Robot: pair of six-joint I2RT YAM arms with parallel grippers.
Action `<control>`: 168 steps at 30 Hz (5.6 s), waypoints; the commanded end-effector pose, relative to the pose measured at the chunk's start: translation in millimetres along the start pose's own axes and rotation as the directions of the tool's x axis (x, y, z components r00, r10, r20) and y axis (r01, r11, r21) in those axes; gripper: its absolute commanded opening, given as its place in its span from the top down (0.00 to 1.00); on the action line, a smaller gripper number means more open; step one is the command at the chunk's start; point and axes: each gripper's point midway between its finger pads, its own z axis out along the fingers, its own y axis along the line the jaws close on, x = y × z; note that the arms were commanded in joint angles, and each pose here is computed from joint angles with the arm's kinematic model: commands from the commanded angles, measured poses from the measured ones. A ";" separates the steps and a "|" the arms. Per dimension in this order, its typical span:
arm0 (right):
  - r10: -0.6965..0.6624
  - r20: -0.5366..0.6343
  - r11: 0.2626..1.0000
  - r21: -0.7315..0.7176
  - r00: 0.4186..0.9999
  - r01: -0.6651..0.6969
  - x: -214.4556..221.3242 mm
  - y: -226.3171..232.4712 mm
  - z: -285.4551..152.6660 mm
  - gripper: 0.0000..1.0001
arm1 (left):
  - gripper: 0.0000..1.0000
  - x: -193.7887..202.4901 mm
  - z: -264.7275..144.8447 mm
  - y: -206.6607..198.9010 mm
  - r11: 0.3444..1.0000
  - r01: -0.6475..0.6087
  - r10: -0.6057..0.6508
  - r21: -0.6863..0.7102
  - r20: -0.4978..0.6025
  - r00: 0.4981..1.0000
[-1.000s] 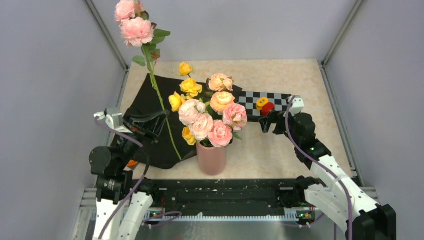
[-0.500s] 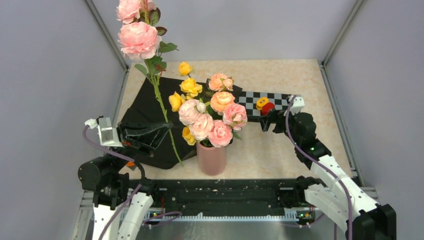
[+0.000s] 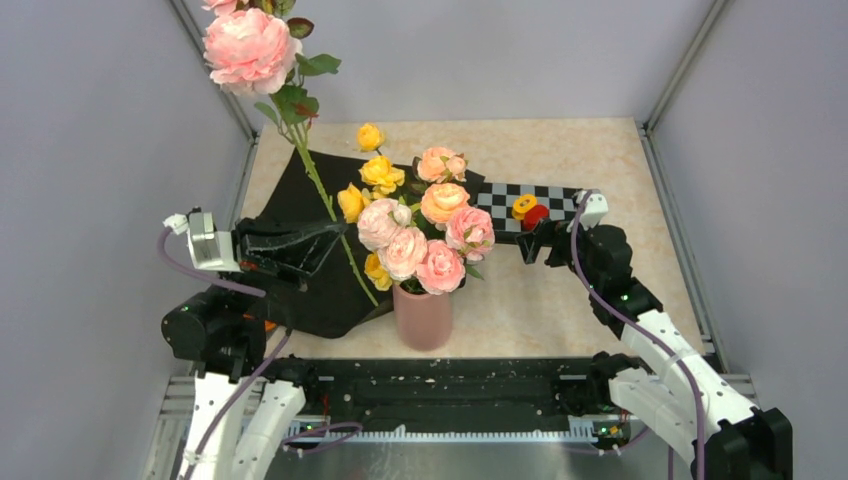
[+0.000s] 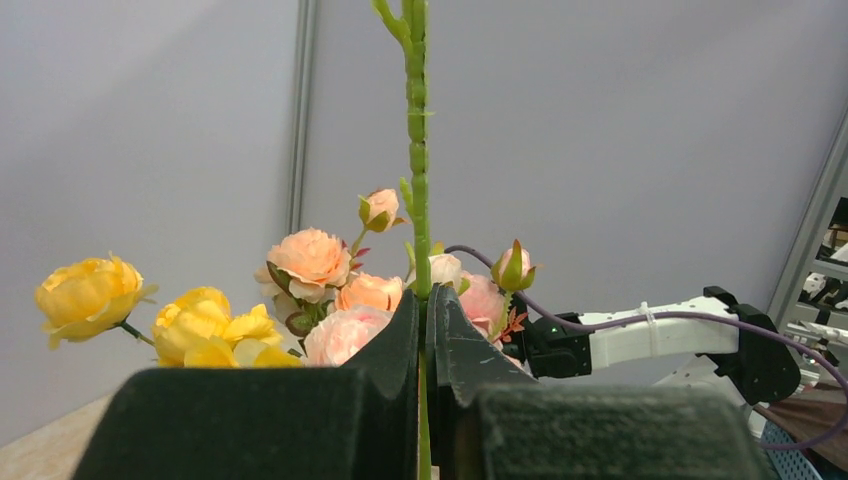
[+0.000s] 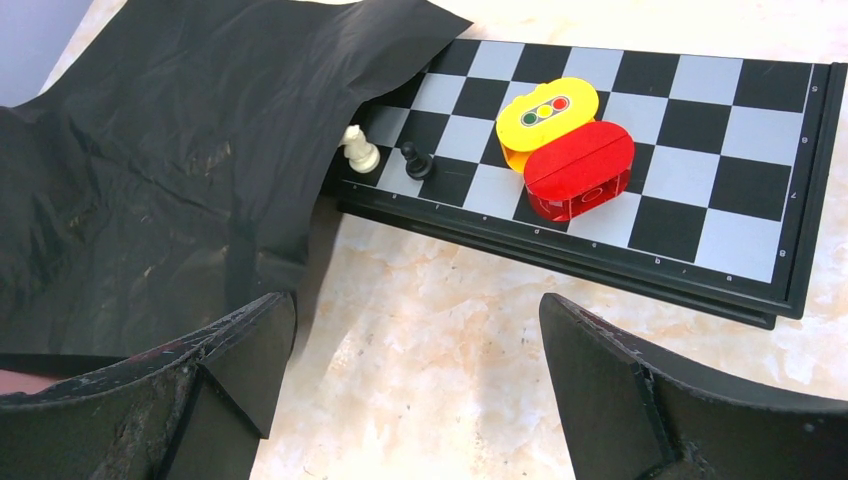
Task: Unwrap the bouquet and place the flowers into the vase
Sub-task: Insert the fake flower into the vase.
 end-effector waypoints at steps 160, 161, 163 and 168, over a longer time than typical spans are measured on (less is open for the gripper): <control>-0.038 0.095 0.998 -0.048 0.995 0.043 -27.0 9.1 -1.9 0.05 | 0.97 154.1 -37.4 19.4 0.990 0.131 -0.144 -0.060 -0.357 0.923; -0.037 0.095 0.998 -0.049 0.995 0.042 -27.0 9.2 -1.4 0.05 | 0.97 158.6 -39.2 20.0 0.988 0.143 -0.157 -0.064 -0.362 0.919; -0.036 0.091 0.998 -0.049 0.995 0.041 -25.9 8.9 -0.7 0.05 | 0.98 164.9 -42.2 20.6 0.985 0.159 -0.174 -0.071 -0.369 0.913; -0.035 0.093 0.998 -0.051 0.995 0.040 -26.4 9.4 -0.5 0.05 | 0.97 169.7 -49.5 23.8 0.984 0.149 -0.174 -0.095 -0.362 0.916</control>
